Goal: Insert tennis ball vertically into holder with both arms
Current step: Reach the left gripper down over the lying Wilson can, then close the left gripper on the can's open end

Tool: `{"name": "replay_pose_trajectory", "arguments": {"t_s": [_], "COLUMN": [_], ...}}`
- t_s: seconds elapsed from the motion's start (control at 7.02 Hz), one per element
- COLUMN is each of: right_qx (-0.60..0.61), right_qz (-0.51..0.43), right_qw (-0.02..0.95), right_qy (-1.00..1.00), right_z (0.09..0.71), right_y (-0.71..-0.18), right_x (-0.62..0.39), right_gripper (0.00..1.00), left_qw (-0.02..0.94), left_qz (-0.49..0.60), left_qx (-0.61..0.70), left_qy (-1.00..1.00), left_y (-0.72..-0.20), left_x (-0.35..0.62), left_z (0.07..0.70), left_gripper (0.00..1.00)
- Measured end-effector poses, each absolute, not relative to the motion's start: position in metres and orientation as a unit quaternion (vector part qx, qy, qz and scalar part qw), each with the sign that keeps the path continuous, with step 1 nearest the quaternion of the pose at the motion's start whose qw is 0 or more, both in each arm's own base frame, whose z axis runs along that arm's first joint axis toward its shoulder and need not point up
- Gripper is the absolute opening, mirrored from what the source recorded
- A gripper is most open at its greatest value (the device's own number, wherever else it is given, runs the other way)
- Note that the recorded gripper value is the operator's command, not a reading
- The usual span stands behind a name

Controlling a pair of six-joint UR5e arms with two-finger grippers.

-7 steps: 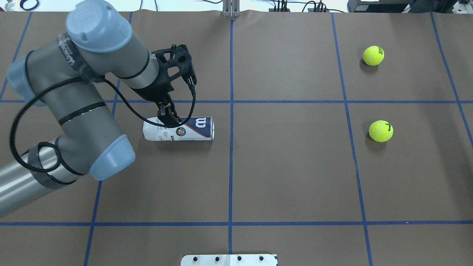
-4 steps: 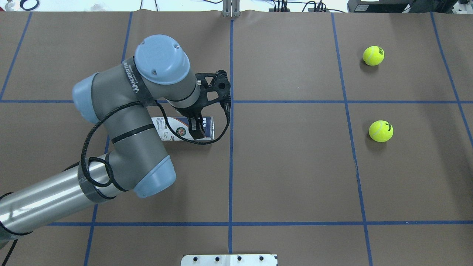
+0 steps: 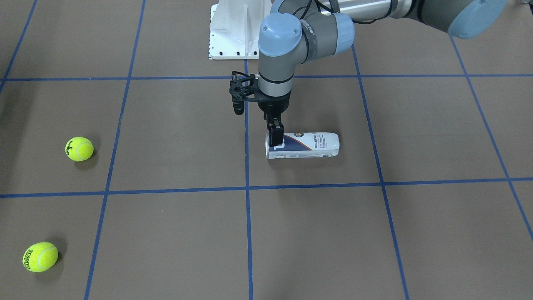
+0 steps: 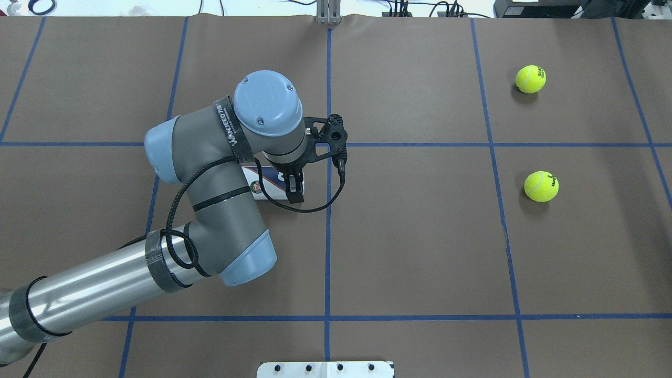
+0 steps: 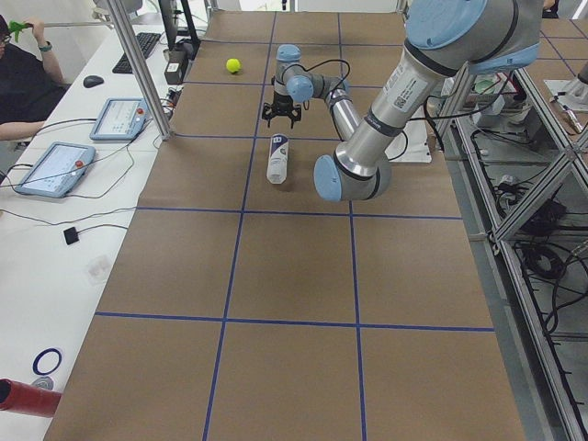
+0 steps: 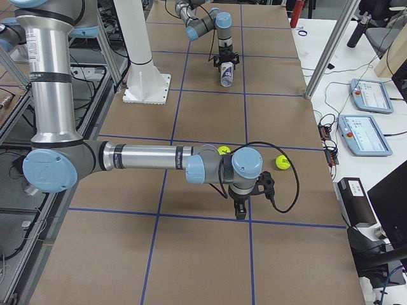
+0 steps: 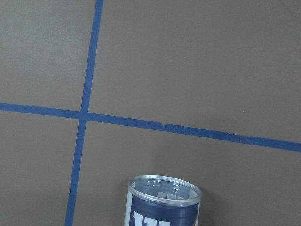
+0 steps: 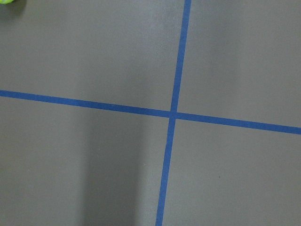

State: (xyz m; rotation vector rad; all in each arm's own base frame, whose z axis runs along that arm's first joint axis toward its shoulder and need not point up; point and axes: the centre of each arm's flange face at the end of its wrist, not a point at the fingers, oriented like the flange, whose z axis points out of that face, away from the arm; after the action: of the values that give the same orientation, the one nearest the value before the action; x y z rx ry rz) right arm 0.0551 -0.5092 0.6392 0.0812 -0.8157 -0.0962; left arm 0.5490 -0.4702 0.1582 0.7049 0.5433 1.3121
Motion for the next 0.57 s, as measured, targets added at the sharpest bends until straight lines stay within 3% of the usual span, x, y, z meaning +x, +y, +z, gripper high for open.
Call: {"name": "replay_pose_trajectory", "arguments": {"t_s": [0.57], "right_qx": [0.038], "right_qz": [-0.046], "right_qw": [0.916], "right_qy": [-0.396], "right_z": [0.641], "right_y": [-0.509], "right_x": [0.055], "right_gripper": [0.99], "left_qw": [0.703], "left_qz": [0.596], "left_qx": [0.309], "left_qy": [0.235], "left_y": [-0.474], "left_x": [0.567], "left_z": [0.169], "left_gripper": [0.99]}}
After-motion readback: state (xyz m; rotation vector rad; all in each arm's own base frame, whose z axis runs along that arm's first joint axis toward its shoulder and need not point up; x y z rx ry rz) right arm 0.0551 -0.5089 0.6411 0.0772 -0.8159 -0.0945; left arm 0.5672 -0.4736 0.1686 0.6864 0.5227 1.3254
